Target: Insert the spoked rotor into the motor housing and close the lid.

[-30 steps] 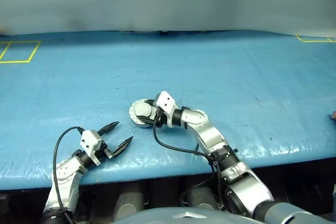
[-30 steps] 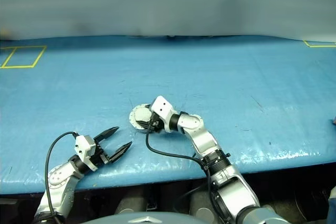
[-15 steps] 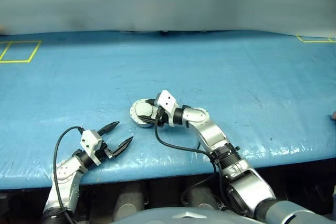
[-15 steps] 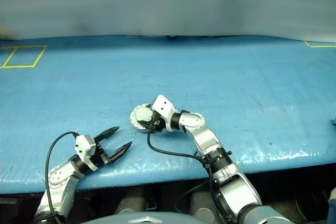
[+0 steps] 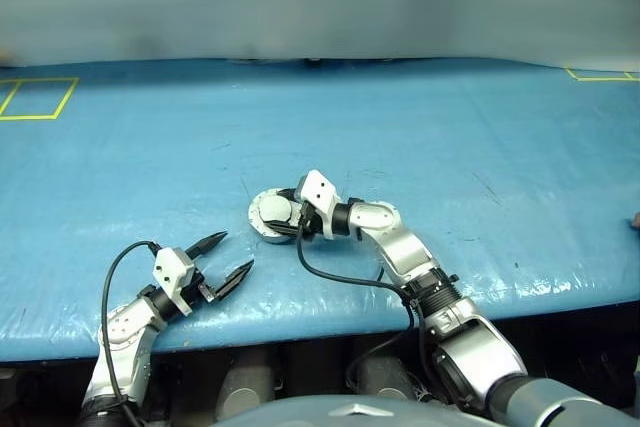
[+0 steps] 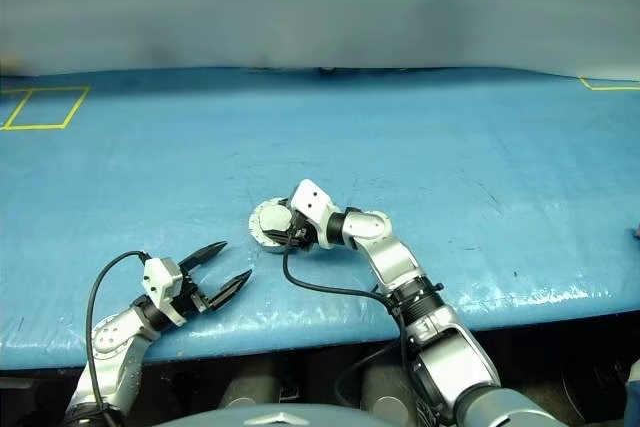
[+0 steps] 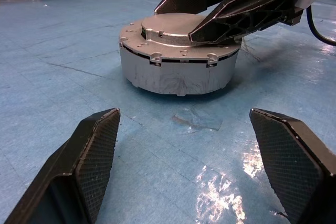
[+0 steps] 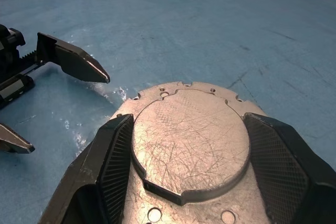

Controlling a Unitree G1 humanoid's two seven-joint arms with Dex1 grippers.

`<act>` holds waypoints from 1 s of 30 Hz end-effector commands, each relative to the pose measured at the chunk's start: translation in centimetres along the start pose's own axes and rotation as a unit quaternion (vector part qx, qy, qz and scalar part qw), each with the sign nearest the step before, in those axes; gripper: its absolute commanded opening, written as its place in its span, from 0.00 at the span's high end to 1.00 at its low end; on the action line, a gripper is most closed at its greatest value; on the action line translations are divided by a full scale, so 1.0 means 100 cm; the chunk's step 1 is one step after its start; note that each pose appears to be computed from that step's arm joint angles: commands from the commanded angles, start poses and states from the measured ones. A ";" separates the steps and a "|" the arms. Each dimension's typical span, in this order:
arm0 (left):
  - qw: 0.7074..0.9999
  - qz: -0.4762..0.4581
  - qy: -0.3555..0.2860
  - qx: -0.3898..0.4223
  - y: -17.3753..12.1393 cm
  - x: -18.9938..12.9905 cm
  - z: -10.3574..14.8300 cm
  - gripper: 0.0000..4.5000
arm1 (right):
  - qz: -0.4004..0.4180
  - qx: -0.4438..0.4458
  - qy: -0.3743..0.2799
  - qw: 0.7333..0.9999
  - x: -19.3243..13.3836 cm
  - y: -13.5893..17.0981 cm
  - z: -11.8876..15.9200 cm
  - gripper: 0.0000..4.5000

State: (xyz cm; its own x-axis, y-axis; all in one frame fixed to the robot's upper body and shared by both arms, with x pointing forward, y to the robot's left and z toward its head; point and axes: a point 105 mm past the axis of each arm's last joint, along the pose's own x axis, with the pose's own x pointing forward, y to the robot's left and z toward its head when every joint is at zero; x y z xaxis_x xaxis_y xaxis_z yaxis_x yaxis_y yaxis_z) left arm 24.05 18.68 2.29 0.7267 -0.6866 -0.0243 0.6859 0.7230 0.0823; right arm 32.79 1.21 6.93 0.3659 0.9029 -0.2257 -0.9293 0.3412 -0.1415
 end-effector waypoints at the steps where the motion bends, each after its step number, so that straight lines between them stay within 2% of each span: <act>1: 1.000 0.002 0.010 -0.004 -0.001 -0.003 -0.004 0.06 | -0.022 -0.003 0.034 0.999 -0.004 -0.007 -0.015 0.34; 7: 0.999 0.015 -0.004 -0.033 0.003 -0.003 0.001 0.06 | -0.027 0.008 0.042 0.999 -0.004 -0.008 -0.020 0.34; 12: 0.996 0.068 -0.042 -0.037 0.021 -0.001 0.018 0.06 | -0.024 0.007 0.047 0.999 -0.005 -0.007 -0.022 0.34; 15: 0.996 0.055 -0.052 -0.035 0.020 0.004 0.026 0.06 | -0.022 0.009 0.047 0.999 -0.005 -0.005 -0.023 0.34; 19: 0.998 0.028 -0.051 -0.023 0.016 0.012 0.032 0.26 | -0.021 0.010 0.047 0.999 -0.004 -0.003 -0.024 0.34; 29: 1.000 -0.008 -0.018 0.024 0.014 0.037 0.031 0.99 | -0.027 0.012 0.047 0.998 -0.005 -0.003 -0.025 0.34; 30: 0.999 -0.010 -0.018 0.025 0.014 0.039 0.031 0.99 | -0.028 0.012 0.047 0.998 -0.006 -0.003 -0.025 0.34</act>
State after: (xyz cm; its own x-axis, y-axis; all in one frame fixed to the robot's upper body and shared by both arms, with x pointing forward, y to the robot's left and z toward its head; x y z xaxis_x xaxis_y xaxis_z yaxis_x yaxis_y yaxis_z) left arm 27.56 16.83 5.27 0.7136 -0.7004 0.0138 0.6949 0.7103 0.1120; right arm 32.83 1.30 6.82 0.3853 0.8945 -0.2266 -0.9206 0.3558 -0.1609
